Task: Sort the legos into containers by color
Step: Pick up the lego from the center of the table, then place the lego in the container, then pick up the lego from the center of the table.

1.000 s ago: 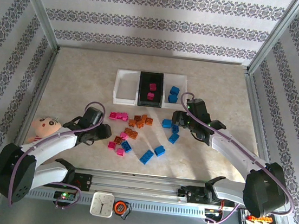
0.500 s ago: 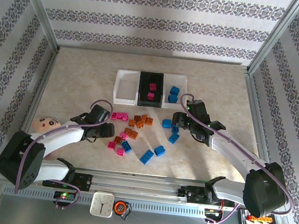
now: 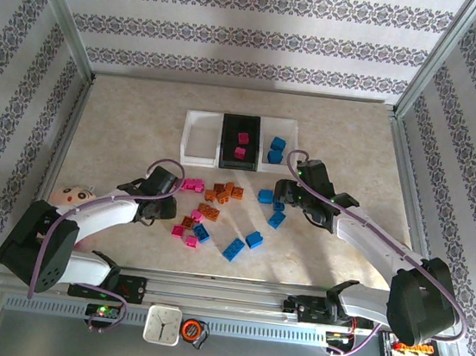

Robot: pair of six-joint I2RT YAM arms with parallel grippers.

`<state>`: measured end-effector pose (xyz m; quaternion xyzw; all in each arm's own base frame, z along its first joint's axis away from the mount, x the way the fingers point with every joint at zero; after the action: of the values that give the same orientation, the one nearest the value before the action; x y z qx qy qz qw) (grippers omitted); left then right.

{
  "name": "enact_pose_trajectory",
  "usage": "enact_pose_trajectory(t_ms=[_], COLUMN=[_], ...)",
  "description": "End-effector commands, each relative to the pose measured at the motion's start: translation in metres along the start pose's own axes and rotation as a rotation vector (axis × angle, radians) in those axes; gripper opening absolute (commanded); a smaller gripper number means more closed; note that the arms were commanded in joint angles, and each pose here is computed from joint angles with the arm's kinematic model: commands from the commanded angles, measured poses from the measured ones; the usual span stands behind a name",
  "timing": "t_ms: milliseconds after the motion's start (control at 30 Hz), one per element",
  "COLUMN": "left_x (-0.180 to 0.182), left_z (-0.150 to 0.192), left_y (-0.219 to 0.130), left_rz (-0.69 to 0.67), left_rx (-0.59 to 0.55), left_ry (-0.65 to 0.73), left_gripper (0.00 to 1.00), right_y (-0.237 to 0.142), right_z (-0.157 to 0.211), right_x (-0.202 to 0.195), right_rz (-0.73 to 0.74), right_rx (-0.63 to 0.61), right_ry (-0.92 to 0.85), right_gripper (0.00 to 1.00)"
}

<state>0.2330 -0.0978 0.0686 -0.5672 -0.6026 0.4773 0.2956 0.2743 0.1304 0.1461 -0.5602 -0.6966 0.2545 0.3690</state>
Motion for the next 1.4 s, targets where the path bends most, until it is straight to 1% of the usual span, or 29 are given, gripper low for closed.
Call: enact_pose_trajectory(t_ms=[0, 67, 133, 233, 333, 467, 633, 700, 733, 833, 933, 1000, 1067, 1200, 1300, 1367], left_x=[-0.044, -0.060, -0.076, -0.099, -0.113, -0.111, -0.110, -0.109, -0.107, -0.110, -0.119, -0.125, -0.133, -0.143, -0.139, -0.127], left_z=[-0.035, -0.058, -0.082, -0.118, -0.152, -0.188, -0.212, -0.217, -0.218, -0.222, -0.226, -0.228, -0.225, -0.200, -0.170, -0.146], left_y=[-0.032, -0.053, -0.064, -0.063, -0.043, -0.011, 0.012, 0.020, 0.024, 0.026, 0.011, -0.007, -0.032, -0.074, -0.092, -0.096], left_rz=[0.189, 0.231, 0.249, 0.235, 0.207, 0.144, 0.095, 0.086, 0.082, 0.103, 0.160, 0.206, 0.260, 0.356, 0.413, 0.430], left_rx=[-0.111, -0.165, -0.208, -0.238, -0.246, -0.234, -0.233, -0.216, -0.207, -0.205, -0.227, -0.253, -0.289, -0.328, -0.326, -0.311], left_ry=[0.016, 0.028, 0.050, 0.086, 0.084, 0.041, 0.018, 0.007, -0.003, -0.016, -0.024, -0.021, -0.009, 0.026, 0.034, 0.023], left_gripper=[0.29, 0.29, 0.29, 0.28, 0.28, 0.27, 0.26, 0.30, 0.34, 0.50, 0.61, 0.64, 0.67, 0.71, 0.75, 0.79], right_y=[-0.001, -0.001, 0.000, 0.000, -0.002, -0.007, -0.013, -0.015, -0.016, -0.017, -0.016, -0.014, -0.013, -0.009, -0.002, 0.004], right_z=[0.002, 0.002, 0.002, 0.003, 0.005, 0.009, 0.014, 0.016, 0.017, 0.020, 0.024, 0.026, 0.027, 0.028, 0.033, 0.041], right_x=[0.001, 0.001, 0.002, 0.001, 0.000, -0.004, -0.007, -0.007, -0.006, -0.005, -0.001, 0.006, 0.018, 0.047, 0.078, 0.102], right_rz=[-0.003, -0.005, -0.007, -0.007, -0.001, 0.007, 0.011, 0.004, -0.002, -0.022, -0.058, -0.101, -0.147, -0.206, -0.280, -0.347], right_rx=[-0.005, -0.005, -0.004, -0.004, -0.002, -0.002, -0.003, 0.000, 0.001, 0.012, 0.029, 0.042, 0.055, 0.070, 0.099, 0.138], right_ry=[0.002, 0.005, 0.009, 0.013, 0.012, 0.012, 0.006, 0.008, 0.008, 0.004, -0.005, -0.022, -0.051, -0.136, -0.220, -0.308], right_gripper=[0.65, 0.65, 0.65, 0.65, 0.65, 0.65, 0.66, 0.66, 0.66, 0.67, 0.67, 0.67, 0.67, 0.67, 0.66, 0.65])
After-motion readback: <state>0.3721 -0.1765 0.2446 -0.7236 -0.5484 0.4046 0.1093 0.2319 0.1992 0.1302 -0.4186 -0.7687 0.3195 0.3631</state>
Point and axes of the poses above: each hand's point on the last joint's axis, 136 mm out from that joint toward the fingers, its own y axis out along the fingers, its own x axis along the line the jaws close on, z = x × y, the point moved 5 cm from there along -y, back along the fingers, and after that the axes turned 4 degrees about -y, right-handed, at the moved point
